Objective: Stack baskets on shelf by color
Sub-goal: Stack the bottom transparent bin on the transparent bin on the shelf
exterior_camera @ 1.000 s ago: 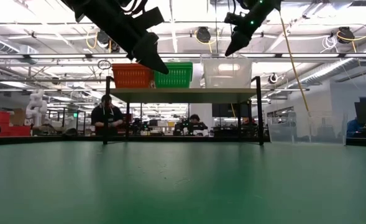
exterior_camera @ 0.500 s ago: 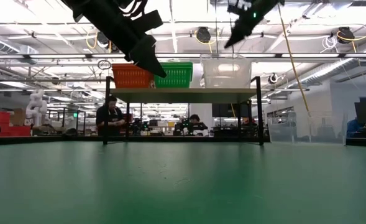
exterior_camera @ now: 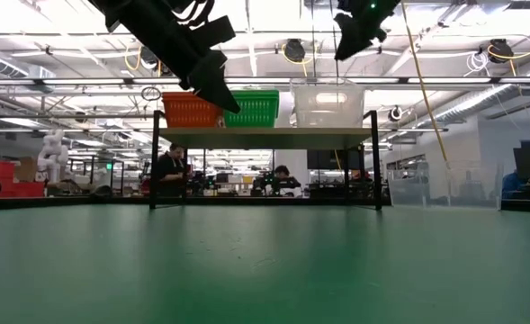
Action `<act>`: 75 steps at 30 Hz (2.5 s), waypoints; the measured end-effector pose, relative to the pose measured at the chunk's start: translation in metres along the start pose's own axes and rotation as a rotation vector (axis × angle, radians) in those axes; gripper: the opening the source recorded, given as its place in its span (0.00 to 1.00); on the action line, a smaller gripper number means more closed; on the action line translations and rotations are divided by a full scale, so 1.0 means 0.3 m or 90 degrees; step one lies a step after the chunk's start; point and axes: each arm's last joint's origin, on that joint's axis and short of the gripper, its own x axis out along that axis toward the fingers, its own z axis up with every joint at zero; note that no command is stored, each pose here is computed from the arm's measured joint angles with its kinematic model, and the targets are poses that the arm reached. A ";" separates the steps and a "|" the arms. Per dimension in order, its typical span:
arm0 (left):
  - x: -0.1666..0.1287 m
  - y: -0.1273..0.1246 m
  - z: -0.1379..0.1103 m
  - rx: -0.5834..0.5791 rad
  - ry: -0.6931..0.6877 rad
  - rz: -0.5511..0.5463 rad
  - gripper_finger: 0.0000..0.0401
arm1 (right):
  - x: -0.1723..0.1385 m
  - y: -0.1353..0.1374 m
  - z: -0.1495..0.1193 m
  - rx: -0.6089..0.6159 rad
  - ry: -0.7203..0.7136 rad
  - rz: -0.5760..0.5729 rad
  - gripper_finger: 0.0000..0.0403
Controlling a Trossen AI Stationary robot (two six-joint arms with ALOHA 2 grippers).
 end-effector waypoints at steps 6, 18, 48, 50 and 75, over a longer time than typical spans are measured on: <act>0.000 0.000 0.000 0.000 0.000 0.000 0.06 | 0.004 0.012 -0.039 0.107 0.080 0.012 0.30; 0.000 0.000 0.000 0.001 0.000 0.000 0.06 | 0.070 0.022 -0.069 0.176 0.149 -0.034 0.30; 0.000 0.000 0.000 0.019 0.000 0.001 0.06 | 0.080 -0.011 -0.012 0.301 0.047 -0.025 0.01; 0.000 0.000 0.000 0.023 0.000 0.001 0.06 | 0.067 -0.030 0.001 0.307 0.038 -0.026 0.00; 0.000 0.002 0.016 0.041 -0.030 0.004 0.06 | 0.034 -0.141 -0.027 0.488 0.160 0.062 0.00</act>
